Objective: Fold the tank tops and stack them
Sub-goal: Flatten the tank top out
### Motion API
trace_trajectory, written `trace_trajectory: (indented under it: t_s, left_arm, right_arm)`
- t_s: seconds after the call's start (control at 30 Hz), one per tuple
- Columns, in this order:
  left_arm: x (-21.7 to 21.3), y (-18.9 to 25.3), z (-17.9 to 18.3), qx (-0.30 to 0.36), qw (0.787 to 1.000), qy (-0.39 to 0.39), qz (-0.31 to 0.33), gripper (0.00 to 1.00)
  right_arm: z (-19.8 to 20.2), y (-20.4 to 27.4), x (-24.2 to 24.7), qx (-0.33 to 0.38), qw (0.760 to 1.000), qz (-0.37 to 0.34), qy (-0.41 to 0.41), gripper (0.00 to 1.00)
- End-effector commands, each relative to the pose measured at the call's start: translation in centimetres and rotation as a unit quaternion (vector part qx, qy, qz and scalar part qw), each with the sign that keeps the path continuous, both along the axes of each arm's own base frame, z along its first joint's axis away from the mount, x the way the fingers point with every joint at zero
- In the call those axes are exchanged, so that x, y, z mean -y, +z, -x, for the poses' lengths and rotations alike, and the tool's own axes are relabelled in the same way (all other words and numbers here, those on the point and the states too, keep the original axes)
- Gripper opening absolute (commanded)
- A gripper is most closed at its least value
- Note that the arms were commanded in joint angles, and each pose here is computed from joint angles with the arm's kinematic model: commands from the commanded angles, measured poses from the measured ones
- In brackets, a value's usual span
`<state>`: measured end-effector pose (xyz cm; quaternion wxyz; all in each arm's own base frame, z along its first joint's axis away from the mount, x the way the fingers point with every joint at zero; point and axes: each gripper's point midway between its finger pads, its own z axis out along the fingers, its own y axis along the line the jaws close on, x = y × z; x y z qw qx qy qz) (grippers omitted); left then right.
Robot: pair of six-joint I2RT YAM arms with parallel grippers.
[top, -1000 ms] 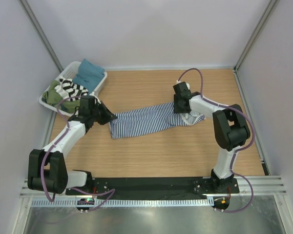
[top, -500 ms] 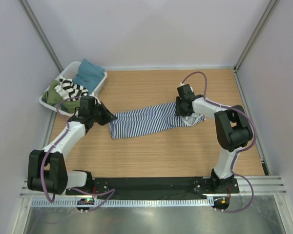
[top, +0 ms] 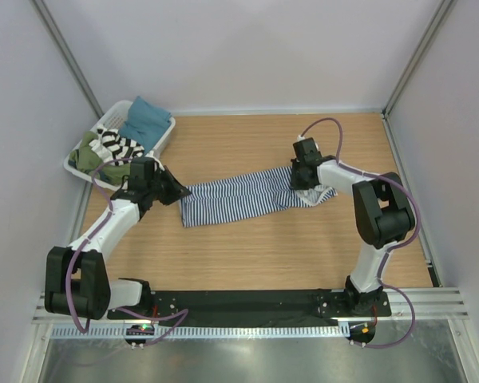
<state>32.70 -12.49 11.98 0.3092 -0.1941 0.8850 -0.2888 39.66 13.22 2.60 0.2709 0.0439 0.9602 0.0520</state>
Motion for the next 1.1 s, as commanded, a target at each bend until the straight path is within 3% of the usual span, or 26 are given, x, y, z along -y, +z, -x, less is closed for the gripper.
trace_trajectory:
  t_s: [0.0, 0.27, 0.43, 0.6, 0.77, 0.8, 0.87, 1.07]
  left_arm:
    - [-0.3, 1.3, -0.4, 0.028, 1.000, 0.002, -0.002, 0.00]
    - [-0.2, 3.7, 0.1, 0.044, 0.999, -0.003, 0.005, 0.00]
    - [-0.1, 7.8, -0.7, 0.074, 0.997, -0.007, 0.007, 0.00]
    - [0.7, 12.7, 1.1, 0.110, 0.993, -0.030, 0.033, 0.00]
    - [1.4, 16.9, 6.3, 0.143, 0.985, -0.077, 0.053, 0.00]
    - [1.6, 17.4, 7.5, 0.153, 0.983, -0.085, 0.060, 0.00]
    - [1.7, 19.3, 10.5, 0.196, 0.973, -0.098, 0.072, 0.00]
    - [0.5, 22.4, 16.4, 0.250, 0.962, -0.091, 0.065, 0.00]
  right_arm:
    - [-0.3, 2.0, -0.3, 0.023, 1.000, -0.015, 0.007, 0.03]
    - [-0.6, 8.8, 0.4, 0.085, 0.996, -0.015, -0.005, 0.01]
    - [-1.0, 16.2, 1.4, 0.146, 0.989, -0.013, -0.025, 0.01]
    - [1.5, 21.9, 2.2, 0.192, 0.980, -0.030, -0.029, 0.01]
    - [6.9, 25.4, 3.0, 0.236, 0.969, -0.067, -0.015, 0.01]
    - [9.1, 27.5, 3.3, 0.270, 0.959, -0.085, -0.010, 0.01]
    - [11.8, 26.7, 3.9, 0.272, 0.958, -0.093, -0.008, 0.01]
    - [19.3, 31.1, 6.1, 0.355, 0.924, -0.142, -0.009, 0.01]
